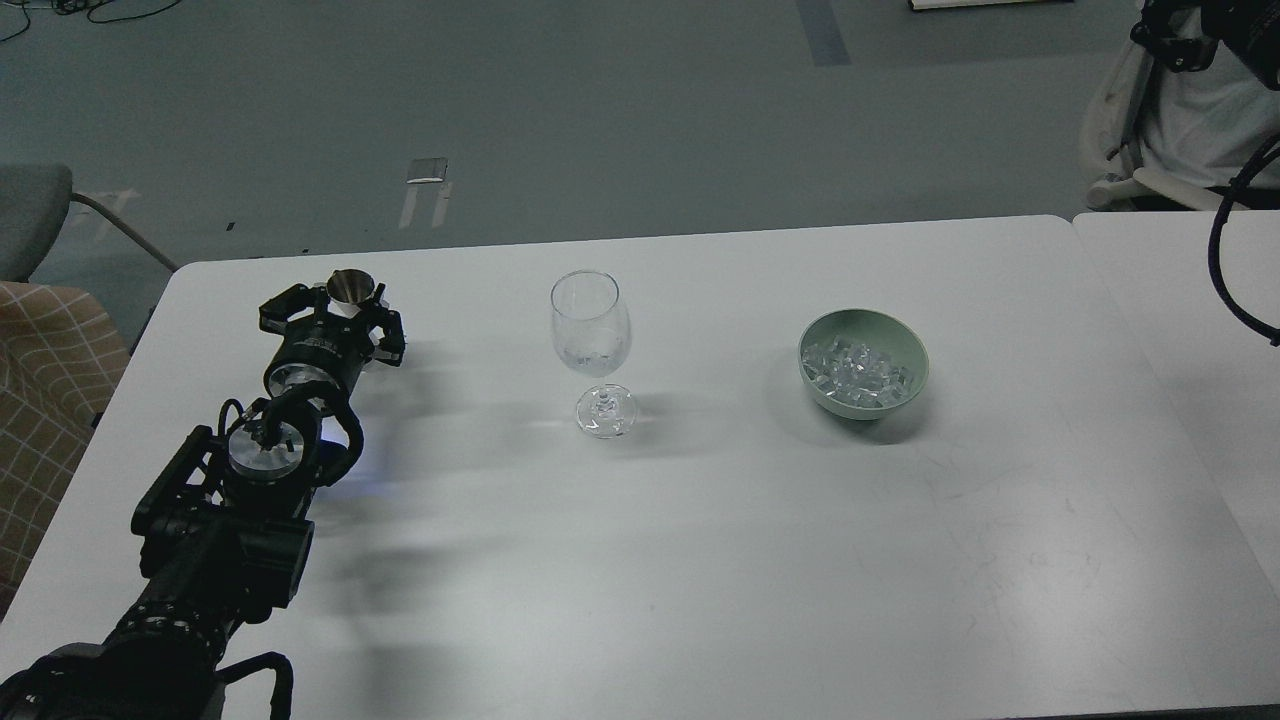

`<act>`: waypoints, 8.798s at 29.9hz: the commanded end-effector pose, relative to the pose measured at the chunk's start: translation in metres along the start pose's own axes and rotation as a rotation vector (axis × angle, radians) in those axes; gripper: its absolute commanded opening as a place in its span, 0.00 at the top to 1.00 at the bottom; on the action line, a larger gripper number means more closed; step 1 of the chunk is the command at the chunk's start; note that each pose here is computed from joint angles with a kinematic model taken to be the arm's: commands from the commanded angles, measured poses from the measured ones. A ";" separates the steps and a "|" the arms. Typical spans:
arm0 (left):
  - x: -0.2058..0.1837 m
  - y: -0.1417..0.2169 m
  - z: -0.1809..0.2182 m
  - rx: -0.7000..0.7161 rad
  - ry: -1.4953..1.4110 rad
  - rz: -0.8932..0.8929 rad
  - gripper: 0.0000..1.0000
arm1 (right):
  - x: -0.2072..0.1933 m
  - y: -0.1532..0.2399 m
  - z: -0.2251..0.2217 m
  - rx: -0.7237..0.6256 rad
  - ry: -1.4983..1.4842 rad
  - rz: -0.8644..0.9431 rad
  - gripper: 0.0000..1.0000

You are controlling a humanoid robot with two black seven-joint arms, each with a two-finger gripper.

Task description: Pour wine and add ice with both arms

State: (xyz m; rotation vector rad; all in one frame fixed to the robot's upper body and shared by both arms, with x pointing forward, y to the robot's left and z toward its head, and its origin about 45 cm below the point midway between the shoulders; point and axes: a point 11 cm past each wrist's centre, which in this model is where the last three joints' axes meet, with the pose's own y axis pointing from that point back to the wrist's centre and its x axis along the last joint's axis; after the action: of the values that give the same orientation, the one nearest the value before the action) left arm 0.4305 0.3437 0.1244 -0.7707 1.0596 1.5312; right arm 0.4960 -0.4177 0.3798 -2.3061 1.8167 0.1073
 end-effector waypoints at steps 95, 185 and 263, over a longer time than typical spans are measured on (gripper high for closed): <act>-0.198 -0.018 0.068 -0.024 -0.413 -0.458 0.05 | -0.064 0.005 -0.019 -0.268 0.982 -0.315 0.00; -0.150 -0.015 0.055 0.002 -0.370 -0.376 0.03 | -0.138 0.075 0.233 -0.622 1.706 -0.998 1.00; -0.139 -0.009 0.081 -0.029 -0.411 -0.345 0.03 | -0.360 0.019 0.171 0.089 1.392 -0.905 0.86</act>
State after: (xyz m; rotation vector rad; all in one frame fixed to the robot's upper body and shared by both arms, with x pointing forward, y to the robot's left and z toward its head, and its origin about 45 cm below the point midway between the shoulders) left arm 0.4749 0.3649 0.2786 -0.5865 0.5644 1.3353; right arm 0.4014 -0.0406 0.2756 -3.0235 0.6206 -1.9973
